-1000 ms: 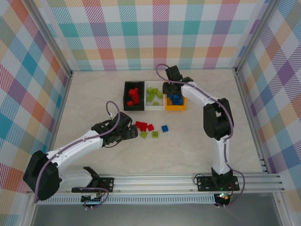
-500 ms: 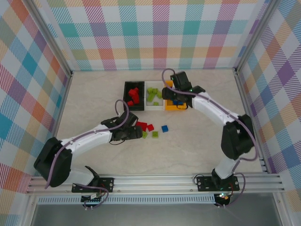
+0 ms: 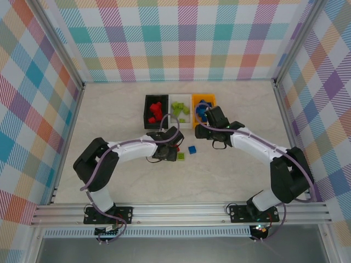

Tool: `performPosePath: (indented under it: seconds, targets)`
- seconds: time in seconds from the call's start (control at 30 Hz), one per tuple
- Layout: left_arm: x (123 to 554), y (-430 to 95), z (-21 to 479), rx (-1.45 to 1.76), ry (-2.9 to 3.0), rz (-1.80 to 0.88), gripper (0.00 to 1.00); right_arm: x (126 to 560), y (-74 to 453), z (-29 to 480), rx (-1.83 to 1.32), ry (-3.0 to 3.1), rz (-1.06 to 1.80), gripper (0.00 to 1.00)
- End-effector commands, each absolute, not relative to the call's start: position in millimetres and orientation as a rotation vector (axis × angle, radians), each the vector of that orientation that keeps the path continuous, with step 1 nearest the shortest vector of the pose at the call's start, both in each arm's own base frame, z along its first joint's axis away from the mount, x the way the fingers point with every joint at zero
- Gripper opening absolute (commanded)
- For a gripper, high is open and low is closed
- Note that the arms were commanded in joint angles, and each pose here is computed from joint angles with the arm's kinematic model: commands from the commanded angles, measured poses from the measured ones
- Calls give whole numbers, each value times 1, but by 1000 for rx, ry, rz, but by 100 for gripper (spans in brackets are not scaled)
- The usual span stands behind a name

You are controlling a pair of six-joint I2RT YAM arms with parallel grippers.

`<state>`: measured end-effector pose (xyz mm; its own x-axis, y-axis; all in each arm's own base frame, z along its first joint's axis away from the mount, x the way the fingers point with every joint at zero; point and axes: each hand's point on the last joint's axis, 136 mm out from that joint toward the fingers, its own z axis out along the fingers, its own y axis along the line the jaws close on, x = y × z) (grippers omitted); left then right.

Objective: Sort the legos into containers by color

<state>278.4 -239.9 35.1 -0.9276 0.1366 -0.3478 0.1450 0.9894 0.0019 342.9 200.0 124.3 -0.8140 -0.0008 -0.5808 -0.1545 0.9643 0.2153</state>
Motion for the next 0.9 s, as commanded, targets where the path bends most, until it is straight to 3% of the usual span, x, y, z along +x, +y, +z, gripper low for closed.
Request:
performPosePath:
  seconds: [0.0, 0.23, 0.37, 0.57, 0.87]
  targets:
    - [268, -229, 19, 278, 2824, 113, 60, 350, 200, 144, -65, 2432, 371, 64]
    - [272, -231, 14, 305, 2810, 148, 52, 352, 200, 147, -60, 2423, 369, 64]
    - [271, -231, 17, 303, 2805, 142, 41, 351, 200, 146, -57, 2429, 366, 64]
    - [274, -237, 60, 235, 2732, 13, 36, 347, 197, 146, -41, 2423, 371, 64]
    - [359, -251, 144, 68, 2516, -71, 34, 338, 193, 140, -21, 2434, 389, 65]
